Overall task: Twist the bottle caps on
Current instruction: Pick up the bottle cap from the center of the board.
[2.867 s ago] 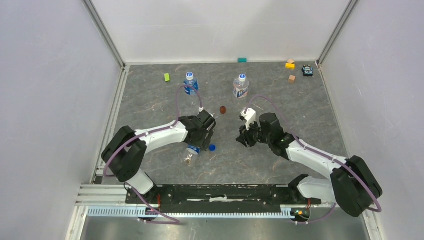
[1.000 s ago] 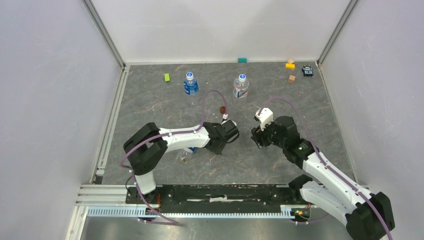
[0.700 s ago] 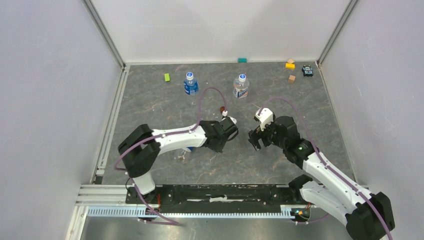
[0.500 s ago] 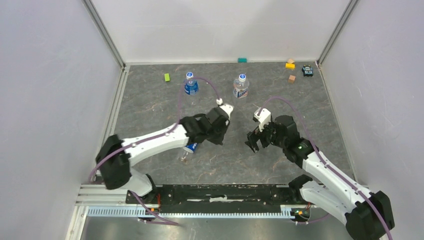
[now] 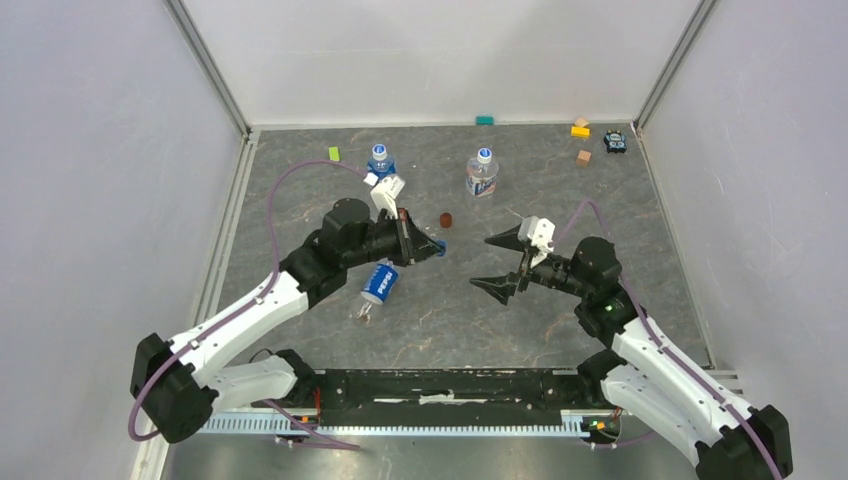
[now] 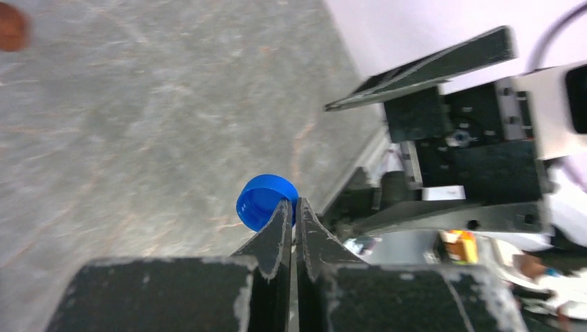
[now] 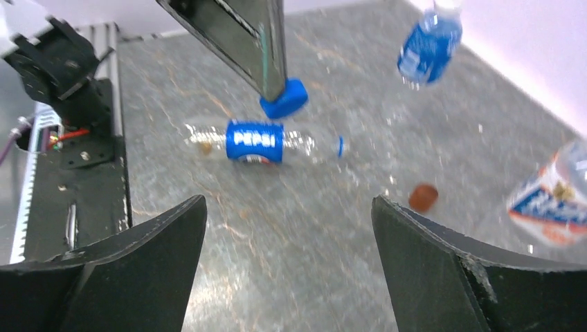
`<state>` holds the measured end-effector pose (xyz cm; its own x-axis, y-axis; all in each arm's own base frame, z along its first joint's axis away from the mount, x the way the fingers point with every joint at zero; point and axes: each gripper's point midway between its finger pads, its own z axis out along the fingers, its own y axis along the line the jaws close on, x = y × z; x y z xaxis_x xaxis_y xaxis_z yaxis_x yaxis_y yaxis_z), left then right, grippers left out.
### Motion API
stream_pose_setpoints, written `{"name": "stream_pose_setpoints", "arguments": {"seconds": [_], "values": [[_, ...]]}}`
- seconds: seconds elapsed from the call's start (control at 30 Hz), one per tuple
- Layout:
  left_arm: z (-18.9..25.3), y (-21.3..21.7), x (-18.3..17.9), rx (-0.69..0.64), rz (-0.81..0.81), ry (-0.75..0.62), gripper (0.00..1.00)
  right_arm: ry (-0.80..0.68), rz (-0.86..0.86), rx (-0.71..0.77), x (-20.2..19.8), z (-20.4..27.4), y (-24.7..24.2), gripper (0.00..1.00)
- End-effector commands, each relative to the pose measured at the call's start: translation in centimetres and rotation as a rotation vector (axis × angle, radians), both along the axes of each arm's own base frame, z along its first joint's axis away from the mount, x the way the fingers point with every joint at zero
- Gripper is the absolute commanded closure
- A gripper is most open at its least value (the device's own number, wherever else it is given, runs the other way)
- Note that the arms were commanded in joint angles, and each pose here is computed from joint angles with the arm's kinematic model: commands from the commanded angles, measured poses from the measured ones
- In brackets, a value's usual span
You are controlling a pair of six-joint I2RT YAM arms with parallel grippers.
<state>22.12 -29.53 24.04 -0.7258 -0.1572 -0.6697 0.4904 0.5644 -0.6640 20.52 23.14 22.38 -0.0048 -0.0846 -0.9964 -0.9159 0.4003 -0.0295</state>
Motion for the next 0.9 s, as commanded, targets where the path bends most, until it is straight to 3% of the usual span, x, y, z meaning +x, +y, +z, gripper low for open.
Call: {"name": "stream_pose_setpoints", "arguments": {"seconds": [0.0,0.27,0.4,0.67,0.87], "values": [[6.6,-2.0,-2.7,-0.324,-0.147,0.01,0.98,-0.225,0.151,0.186,-2.1,5.8,1.3,0.07],[9.2,-2.8,-3.4,-0.52,-0.2,0.08,0.98,-0.382,0.213,0.194,-2.2,9.0,2.0,0.11],[9.8,-2.9,-3.4,-0.586,-0.207,0.111,0.98,-0.393,0.242,0.195,-2.3,9.8,2.3,0.16],[10.1,-2.9,-3.6,-0.607,-0.216,0.117,0.98,-0.393,0.263,0.21,-2.5,10.3,2.5,0.18],[10.3,-3.1,-3.8,-0.636,-0.233,0.137,0.98,-0.379,0.28,0.205,-2.3,10.4,2.8,0.33]]}}
